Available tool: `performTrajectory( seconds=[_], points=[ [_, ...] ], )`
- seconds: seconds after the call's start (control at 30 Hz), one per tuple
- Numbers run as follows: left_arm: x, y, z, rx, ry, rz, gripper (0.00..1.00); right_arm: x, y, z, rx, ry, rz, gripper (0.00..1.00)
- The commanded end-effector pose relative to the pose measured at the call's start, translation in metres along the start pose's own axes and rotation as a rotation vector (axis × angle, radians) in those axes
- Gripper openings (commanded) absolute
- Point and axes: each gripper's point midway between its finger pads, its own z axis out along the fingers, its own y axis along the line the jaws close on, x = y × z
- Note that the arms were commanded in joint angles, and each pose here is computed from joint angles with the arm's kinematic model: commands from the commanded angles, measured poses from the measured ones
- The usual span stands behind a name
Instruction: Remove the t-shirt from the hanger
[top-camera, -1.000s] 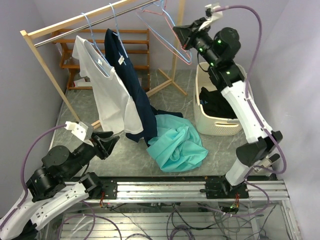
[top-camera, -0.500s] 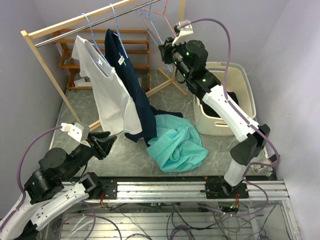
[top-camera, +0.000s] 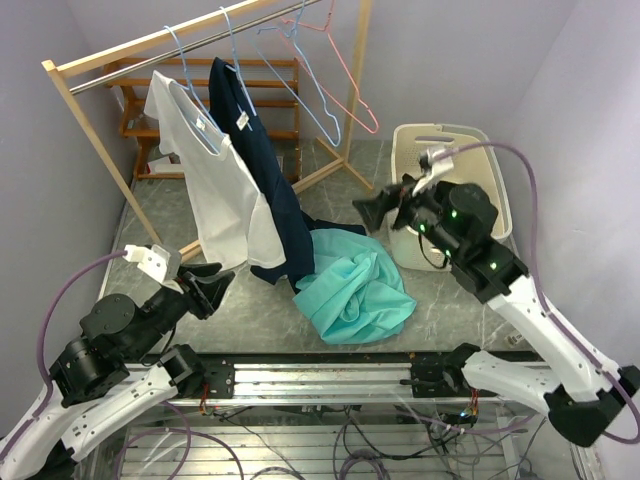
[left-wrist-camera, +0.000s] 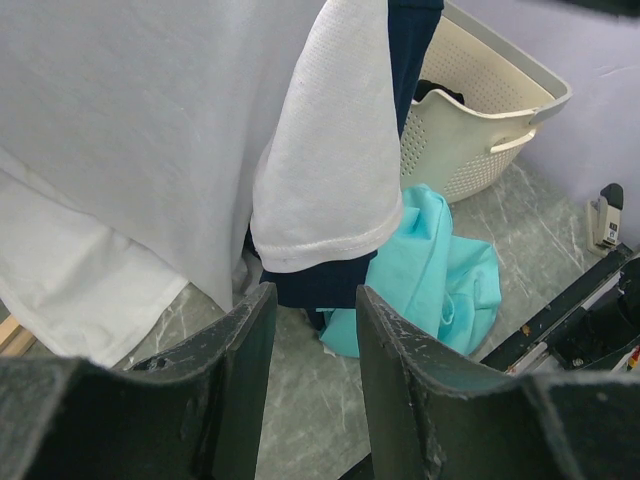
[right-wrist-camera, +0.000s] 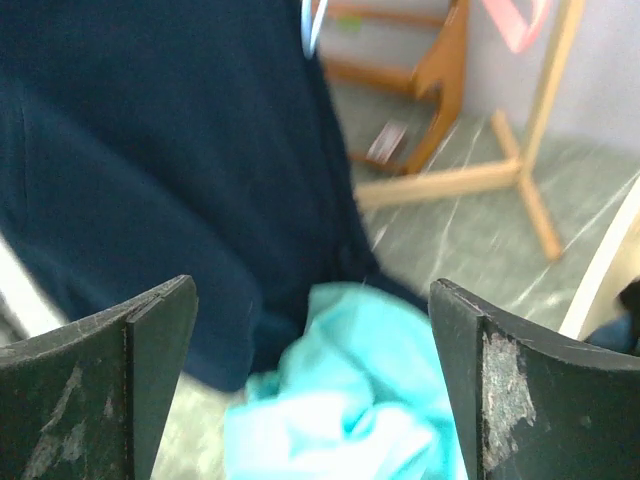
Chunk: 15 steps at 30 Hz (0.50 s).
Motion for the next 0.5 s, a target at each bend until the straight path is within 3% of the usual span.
performTrajectory(
  seconds=[0.0,0.17,0.47],
  points=[
    [-0.005,-0.002,-0.002,0.009,-0.022,-0.013,0.49,0.119,0.016,-0.040,-0.095,0.352,0.153,1.00],
    [-0.005,0.000,-0.002,-0.003,-0.021,-0.014,0.49,0.196,0.010,-0.067,-0.054,0.500,0.225,1.00],
    [-0.005,0.002,-0.002,-0.013,-0.020,-0.016,0.49,0.254,0.006,-0.059,0.000,0.571,0.329,1.00]
  ],
)
